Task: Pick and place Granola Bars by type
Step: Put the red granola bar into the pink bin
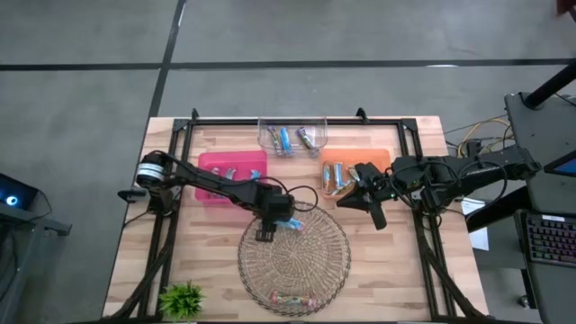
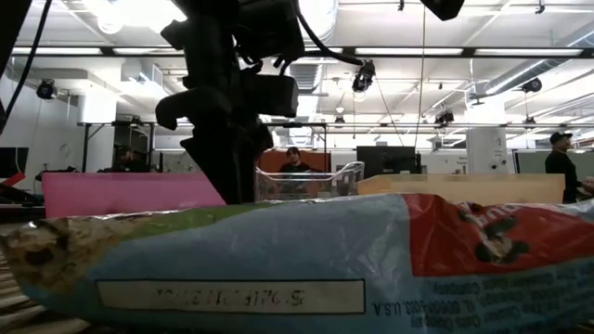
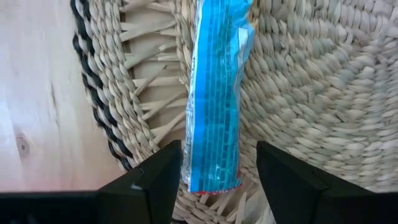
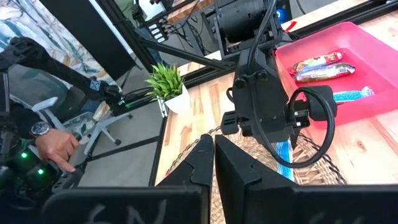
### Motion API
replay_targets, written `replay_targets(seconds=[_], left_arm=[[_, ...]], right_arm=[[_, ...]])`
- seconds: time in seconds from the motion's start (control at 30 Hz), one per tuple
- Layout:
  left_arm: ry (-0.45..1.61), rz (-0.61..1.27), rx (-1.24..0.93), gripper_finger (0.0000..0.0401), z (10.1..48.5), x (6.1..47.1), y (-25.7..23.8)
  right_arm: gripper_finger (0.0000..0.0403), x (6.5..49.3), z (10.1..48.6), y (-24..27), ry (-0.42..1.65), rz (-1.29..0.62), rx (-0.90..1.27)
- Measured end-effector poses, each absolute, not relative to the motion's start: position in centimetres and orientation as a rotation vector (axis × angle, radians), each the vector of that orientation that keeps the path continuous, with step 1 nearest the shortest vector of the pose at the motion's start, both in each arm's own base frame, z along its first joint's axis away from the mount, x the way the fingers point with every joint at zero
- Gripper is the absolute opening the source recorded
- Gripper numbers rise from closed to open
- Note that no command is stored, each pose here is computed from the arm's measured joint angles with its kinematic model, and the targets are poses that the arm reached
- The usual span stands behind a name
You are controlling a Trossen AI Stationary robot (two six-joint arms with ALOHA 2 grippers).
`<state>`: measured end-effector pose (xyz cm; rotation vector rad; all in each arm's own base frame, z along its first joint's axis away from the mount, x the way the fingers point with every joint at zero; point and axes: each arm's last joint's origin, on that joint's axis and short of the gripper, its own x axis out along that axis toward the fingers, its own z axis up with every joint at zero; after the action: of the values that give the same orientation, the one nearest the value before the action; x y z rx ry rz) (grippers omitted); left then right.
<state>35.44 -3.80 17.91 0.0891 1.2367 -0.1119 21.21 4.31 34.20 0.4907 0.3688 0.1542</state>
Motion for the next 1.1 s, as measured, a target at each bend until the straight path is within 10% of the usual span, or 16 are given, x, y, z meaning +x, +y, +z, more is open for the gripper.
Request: replay_targets(seconds=[1.1], left_arm=[[1.266,-0.082,0.055,0.0142,16.8,35.7,-3.8]], right_arm=[[0.0008,21.2,34.2,4.3,0.370,0.150,0.493]])
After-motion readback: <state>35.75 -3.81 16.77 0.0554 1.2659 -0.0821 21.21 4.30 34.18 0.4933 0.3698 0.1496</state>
